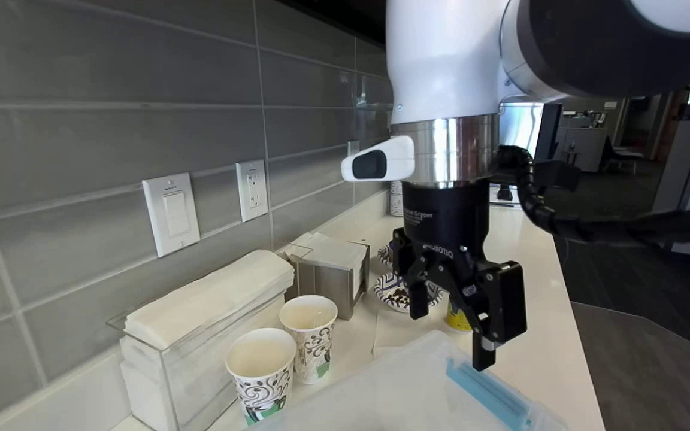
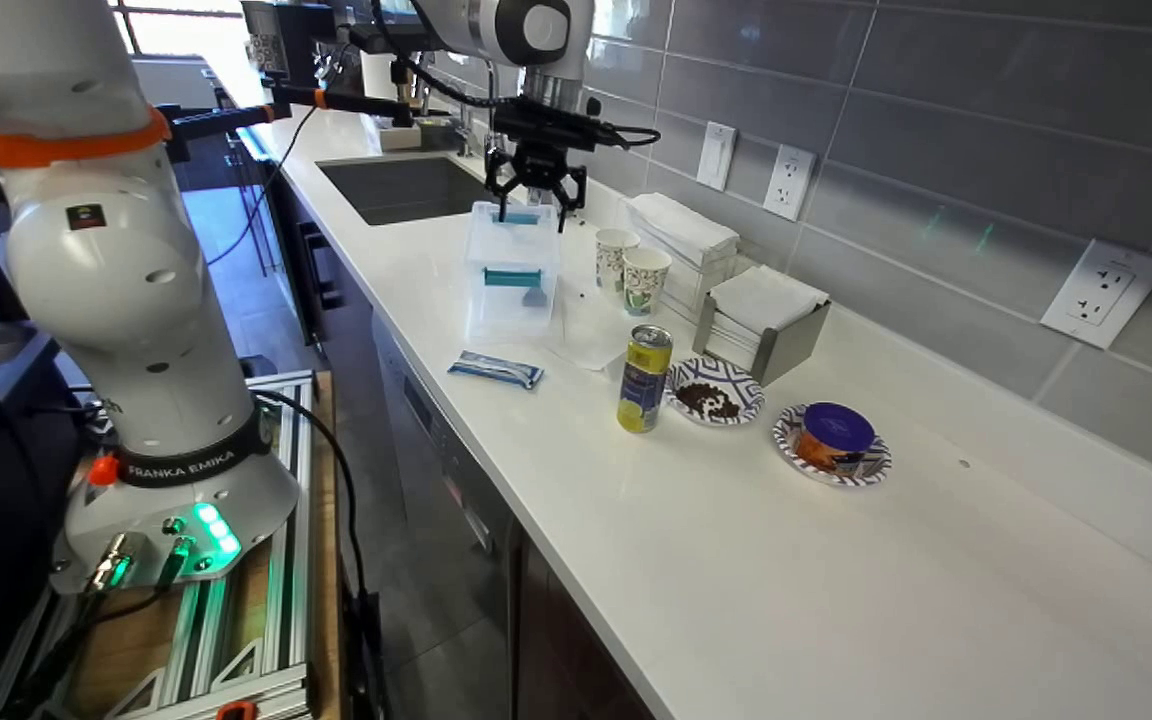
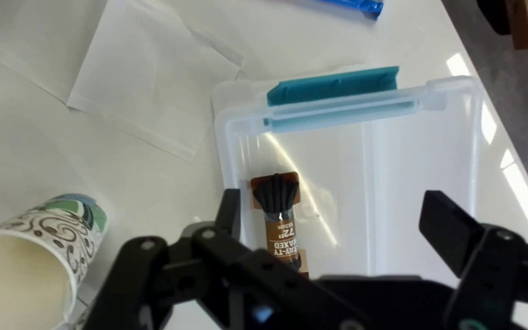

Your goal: Move the brown object from the storage box to the counter

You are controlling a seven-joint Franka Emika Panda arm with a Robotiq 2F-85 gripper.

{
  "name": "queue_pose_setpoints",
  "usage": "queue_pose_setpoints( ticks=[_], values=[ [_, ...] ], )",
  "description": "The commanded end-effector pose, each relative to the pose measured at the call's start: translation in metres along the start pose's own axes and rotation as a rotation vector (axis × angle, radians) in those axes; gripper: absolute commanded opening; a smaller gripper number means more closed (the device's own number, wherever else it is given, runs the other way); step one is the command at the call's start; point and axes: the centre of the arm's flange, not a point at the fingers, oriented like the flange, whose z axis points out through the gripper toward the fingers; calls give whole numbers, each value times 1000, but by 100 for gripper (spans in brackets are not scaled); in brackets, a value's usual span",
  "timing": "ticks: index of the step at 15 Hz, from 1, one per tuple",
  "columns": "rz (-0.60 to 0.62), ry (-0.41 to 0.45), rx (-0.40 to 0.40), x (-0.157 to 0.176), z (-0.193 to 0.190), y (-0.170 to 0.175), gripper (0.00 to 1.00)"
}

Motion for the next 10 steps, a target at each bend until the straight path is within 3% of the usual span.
queue_pose_setpoints(
  ticks=[1,10],
  values=[
    [-51,-2,3,5,2,-3,100],
    [-155,-7,-4,28,10,-25,100]
  ],
)
